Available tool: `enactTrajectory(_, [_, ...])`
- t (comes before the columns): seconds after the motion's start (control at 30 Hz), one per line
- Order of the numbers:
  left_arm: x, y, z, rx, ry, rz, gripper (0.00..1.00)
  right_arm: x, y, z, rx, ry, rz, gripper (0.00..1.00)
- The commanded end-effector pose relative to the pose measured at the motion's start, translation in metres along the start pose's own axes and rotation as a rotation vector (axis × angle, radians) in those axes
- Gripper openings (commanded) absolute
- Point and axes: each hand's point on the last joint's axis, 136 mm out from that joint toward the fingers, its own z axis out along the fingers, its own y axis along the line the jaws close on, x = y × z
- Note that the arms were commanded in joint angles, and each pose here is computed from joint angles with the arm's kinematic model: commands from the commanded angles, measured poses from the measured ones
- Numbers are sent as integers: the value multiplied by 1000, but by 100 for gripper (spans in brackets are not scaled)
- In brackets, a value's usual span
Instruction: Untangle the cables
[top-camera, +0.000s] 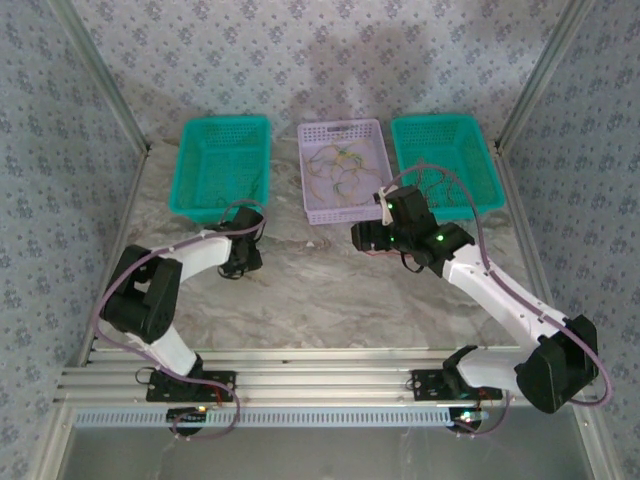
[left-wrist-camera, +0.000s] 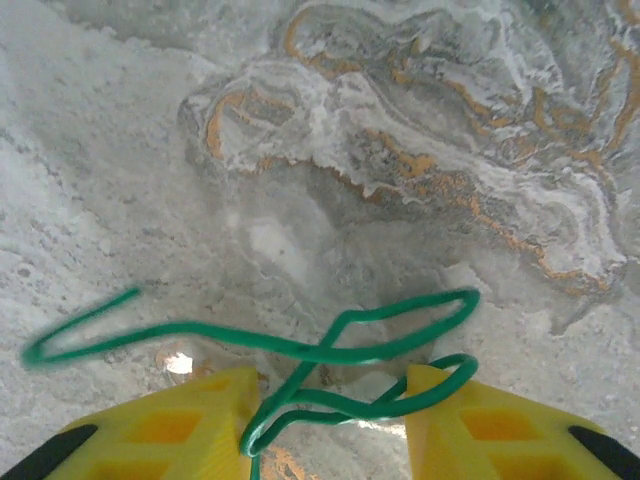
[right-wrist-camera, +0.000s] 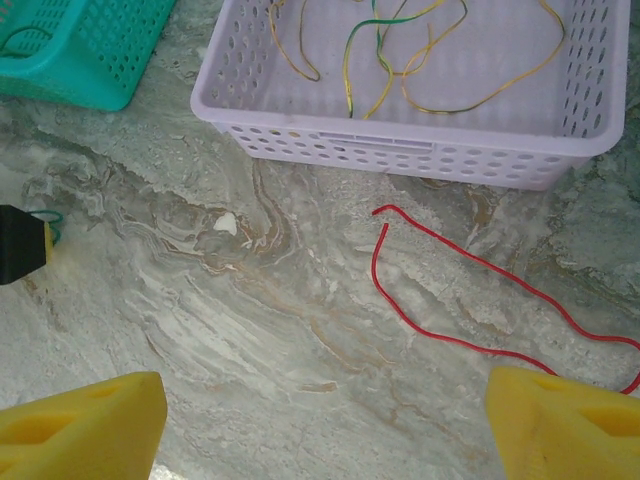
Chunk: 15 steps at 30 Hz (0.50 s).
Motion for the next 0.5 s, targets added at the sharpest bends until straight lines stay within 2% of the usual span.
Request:
enactTrajectory(0.0, [3,9,9,-53,16,8,34,-9,3,-11,10,-24,-30,85])
enactTrajectory(0.3, [4,10,8,-56,15,11,4,-9,7,-12,9,-26,-45,85])
enactTrajectory(0.37, [4,9,5,-54,14,13,0,-9,8,-13,8,-26,-47,85])
enactTrajectory(0.47, [5,6,-4,-43,3,15,0,-8,8,-14,9,-24,-51,85])
